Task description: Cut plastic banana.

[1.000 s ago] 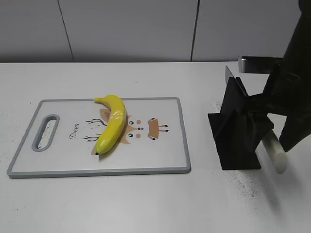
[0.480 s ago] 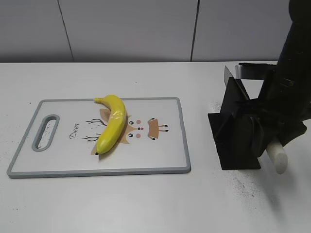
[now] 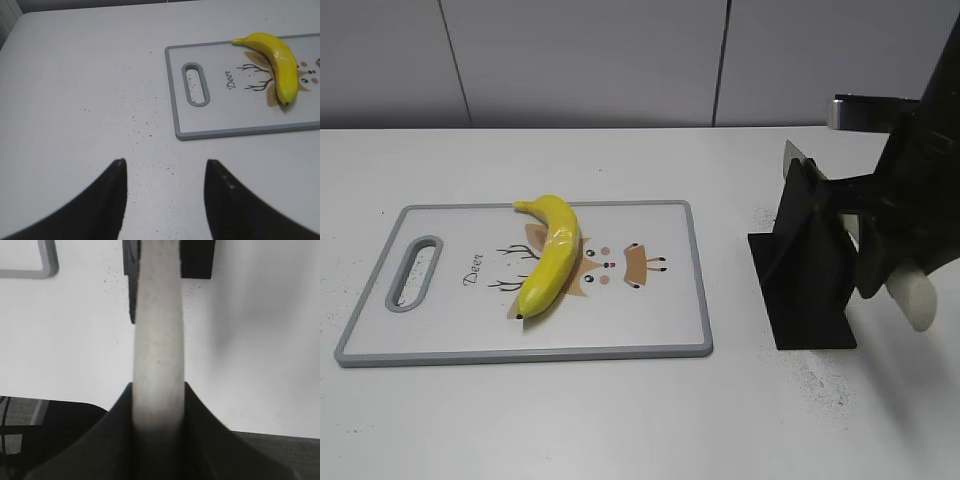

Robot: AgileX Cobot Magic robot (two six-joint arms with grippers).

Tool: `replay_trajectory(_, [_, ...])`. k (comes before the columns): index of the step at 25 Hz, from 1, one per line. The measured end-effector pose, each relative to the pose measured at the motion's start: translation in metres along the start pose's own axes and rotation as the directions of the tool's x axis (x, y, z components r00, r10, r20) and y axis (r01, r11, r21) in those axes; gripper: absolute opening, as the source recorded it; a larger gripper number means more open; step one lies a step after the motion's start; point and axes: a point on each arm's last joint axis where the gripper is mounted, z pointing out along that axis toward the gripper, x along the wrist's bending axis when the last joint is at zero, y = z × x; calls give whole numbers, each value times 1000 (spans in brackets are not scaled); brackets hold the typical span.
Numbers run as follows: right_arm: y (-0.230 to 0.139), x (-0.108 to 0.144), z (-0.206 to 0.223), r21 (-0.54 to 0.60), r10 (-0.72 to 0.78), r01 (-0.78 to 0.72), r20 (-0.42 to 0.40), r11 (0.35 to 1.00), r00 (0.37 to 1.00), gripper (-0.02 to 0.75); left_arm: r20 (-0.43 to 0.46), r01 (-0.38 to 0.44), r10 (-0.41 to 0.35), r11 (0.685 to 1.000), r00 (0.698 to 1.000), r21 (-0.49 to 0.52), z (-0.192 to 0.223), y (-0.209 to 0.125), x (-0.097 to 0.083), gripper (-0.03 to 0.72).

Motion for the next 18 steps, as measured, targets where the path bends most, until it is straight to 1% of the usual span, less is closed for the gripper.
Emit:
replay_trajectory(8, [-4,0,-27,-121,-26,27,9,992,1000,161,0,0,0,1000,1000,0,0,0,0,478])
replay_trajectory(14, [3,4,-45,-190,-39,39,8,981,999,161,0,0,0,1000,1000,0,0,0,0,478])
replay_trajectory(18, [9,6,-64,-247,-52,59,33,967,998,161,0,0,0,1000,1000,0,0,0,0,478])
